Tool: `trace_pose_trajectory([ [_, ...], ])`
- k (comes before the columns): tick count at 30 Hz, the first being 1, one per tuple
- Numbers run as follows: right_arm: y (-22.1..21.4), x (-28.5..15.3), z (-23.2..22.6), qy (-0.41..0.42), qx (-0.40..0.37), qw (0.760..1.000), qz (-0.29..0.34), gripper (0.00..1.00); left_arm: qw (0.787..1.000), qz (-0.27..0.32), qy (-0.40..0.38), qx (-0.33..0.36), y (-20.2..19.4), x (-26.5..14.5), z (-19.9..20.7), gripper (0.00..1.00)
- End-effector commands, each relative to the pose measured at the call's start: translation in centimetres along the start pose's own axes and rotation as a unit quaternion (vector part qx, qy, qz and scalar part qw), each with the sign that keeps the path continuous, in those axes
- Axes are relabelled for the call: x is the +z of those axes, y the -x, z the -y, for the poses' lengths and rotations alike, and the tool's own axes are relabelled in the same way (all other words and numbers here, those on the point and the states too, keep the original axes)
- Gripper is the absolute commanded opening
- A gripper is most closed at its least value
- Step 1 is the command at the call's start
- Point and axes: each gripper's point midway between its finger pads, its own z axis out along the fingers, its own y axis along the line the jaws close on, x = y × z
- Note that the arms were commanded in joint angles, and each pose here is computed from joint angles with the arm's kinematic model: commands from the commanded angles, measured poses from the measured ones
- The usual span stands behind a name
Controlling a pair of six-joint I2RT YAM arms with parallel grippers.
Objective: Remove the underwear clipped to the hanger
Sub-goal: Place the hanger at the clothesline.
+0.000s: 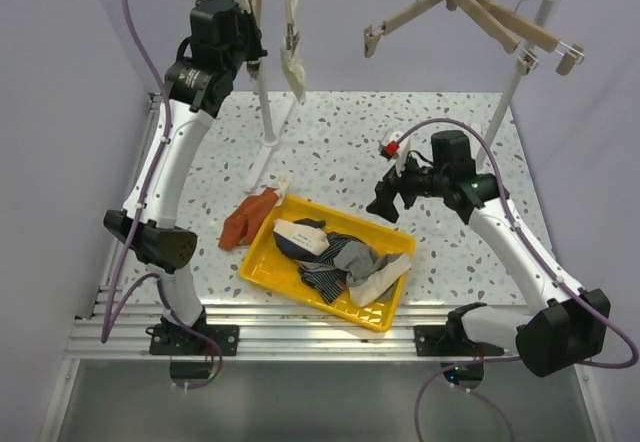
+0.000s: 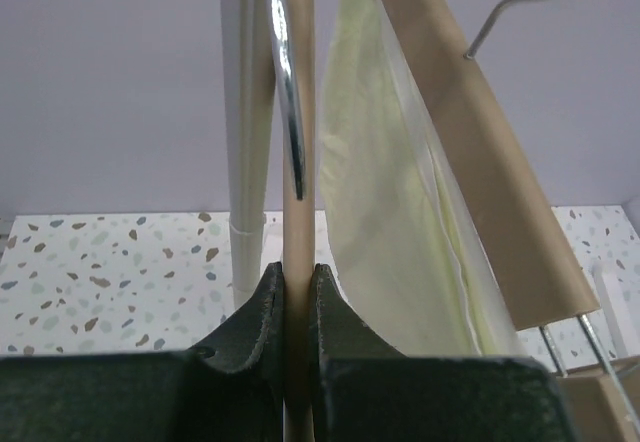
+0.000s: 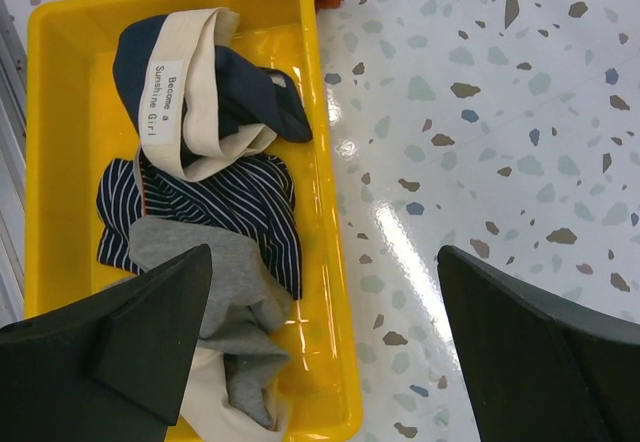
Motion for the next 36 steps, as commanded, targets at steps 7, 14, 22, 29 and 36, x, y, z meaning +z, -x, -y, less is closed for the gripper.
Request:
trace_pose_trajectory([
  [7, 0.8, -0.2, -0.5, 0.007, 0.011, 0.999, 0.038, 0.99, 0.993, 0.092, -0.067, -0.023, 5.3, 1.5, 0.8, 0.0],
  [14, 0.5, 0.1, -0.6, 0.008, 0.015, 0.999, 0.039, 0.98, 0.987, 0.118, -0.103, -0.035, 6.5, 2.2, 1.9, 0.0],
  [22, -0.4, 0.5, -0.9, 0.017, 0.032, 0.999, 0.034, 0.99, 0.979, 0.146, -0.131, -0.05, 7.9, 2.0, 3.0, 0.0],
  [29, -0.3, 0.9, -0.4, 0.014, 0.032, 0.999, 0.036, 0.99, 0.974, 0.161, -0.152, -0.057, 8.7, 1.4, 3.8, 0.0],
  [36, 0.2, 1.1, -0.4, 0.017, 0.035, 0.998, 0.043, 0.99, 0.975, 0.161, -0.142, -0.061, 8.3, 2.6, 3.6, 0.0],
])
